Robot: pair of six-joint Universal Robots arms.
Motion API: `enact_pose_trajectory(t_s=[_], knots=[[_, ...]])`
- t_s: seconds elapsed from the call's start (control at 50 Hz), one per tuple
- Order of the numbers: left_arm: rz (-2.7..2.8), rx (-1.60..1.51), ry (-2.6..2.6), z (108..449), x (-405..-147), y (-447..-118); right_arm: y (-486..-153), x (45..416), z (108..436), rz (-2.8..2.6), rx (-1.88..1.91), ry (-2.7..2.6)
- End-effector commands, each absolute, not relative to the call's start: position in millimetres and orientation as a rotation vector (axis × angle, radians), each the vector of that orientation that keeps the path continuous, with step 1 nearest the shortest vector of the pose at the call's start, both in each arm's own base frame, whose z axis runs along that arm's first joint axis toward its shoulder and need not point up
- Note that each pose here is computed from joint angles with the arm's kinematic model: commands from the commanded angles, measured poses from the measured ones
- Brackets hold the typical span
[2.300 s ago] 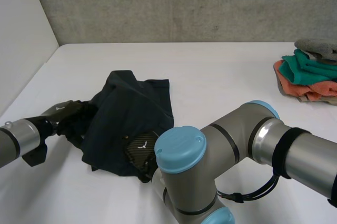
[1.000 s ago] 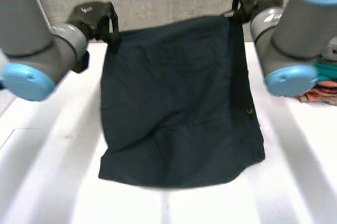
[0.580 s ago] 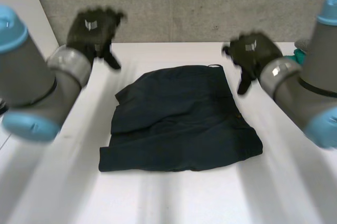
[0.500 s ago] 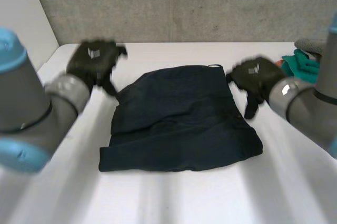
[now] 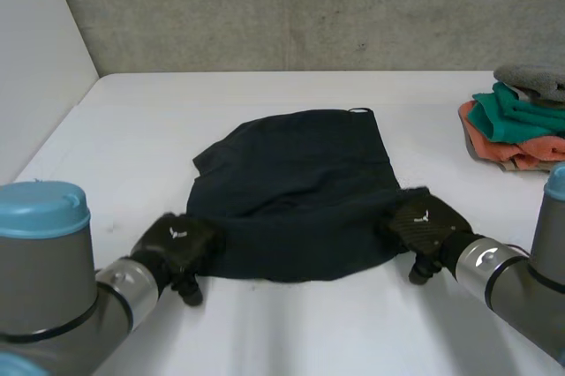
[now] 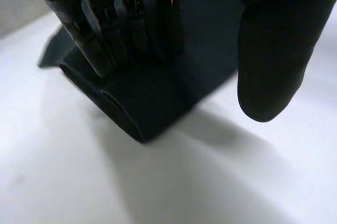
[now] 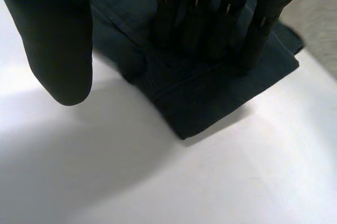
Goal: Fold the laundry.
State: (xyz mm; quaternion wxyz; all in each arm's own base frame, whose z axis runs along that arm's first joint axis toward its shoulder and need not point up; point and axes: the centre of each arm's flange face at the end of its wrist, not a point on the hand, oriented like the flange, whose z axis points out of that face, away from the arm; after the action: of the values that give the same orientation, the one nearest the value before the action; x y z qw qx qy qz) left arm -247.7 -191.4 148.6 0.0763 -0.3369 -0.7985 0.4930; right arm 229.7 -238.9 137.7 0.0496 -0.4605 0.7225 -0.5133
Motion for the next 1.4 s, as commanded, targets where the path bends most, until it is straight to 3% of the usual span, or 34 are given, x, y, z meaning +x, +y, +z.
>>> enact_pose_trajectory(t_s=[0.02, 0.28, 0.4, 0.48, 0.56, 0.66, 0.82, 0.94, 1.12, 1.18, 1.24, 1.28, 1.36, 1.4], knots=[[1.627, -0.995, -2.347, 142.6, -260.6, -217.4, -257.0, 235.8, 133.5, -1.758, -1.344, 2.138], [1.794, -1.268, -2.288, 113.4, -281.6, -251.9, -277.4, 250.2, 110.9, -1.856, -1.397, 2.074], [1.871, -1.312, -2.251, 115.4, -286.2, -255.7, -288.2, 248.3, 114.6, -1.939, -1.368, 2.107], [1.954, -1.284, -2.211, 138.8, -287.7, -251.5, -291.8, 245.8, 137.1, -2.003, -1.295, 2.121], [2.086, -1.178, -2.11, 195.6, -286.8, -243.0, -288.8, 243.9, 201.1, -2.08, -1.24, 2.073], [2.253, -0.984, -1.893, 310.0, -277.6, -217.1, -284.1, 230.5, 303.2, -2.112, -1.14, 2.08], [2.246, -0.866, -1.868, 405.0, -263.3, -196.2, -276.9, 220.4, 408.3, -2.2, -0.951, 2.013], [2.203, -0.874, -1.952, 415.7, -265.2, -209.9, -280.1, 232.1, 408.1, -2.084, -1.011, 2.078], [2.081, -0.932, -2.099, 348.8, -291.8, -282.7, -318.0, 254.0, 335.2, -1.886, -1.116, 2.274], [2.158, -0.908, -1.998, 347.2, -302.7, -303.3, -333.3, 264.4, 330.6, -2.003, -1.056, 2.218], [2.343, -0.816, -1.776, 365.1, -315.0, -327.2, -354.4, 273.9, 348.0, -2.266, -0.859, 2.04], [2.522, -0.675, -1.536, 401.1, -316.0, -333.5, -364.9, 274.9, 374.4, -2.467, -0.658, 1.842], [2.685, -0.463, -1.177, 451.1, -310.8, -326.6, -362.9, 268.8, 426.2, -2.713, -0.384, 1.477], [2.712, -0.42, -1.099, 460.1, -307.4, -323.0, -358.7, 265.9, 440.8, -2.774, -0.333, 1.367]])
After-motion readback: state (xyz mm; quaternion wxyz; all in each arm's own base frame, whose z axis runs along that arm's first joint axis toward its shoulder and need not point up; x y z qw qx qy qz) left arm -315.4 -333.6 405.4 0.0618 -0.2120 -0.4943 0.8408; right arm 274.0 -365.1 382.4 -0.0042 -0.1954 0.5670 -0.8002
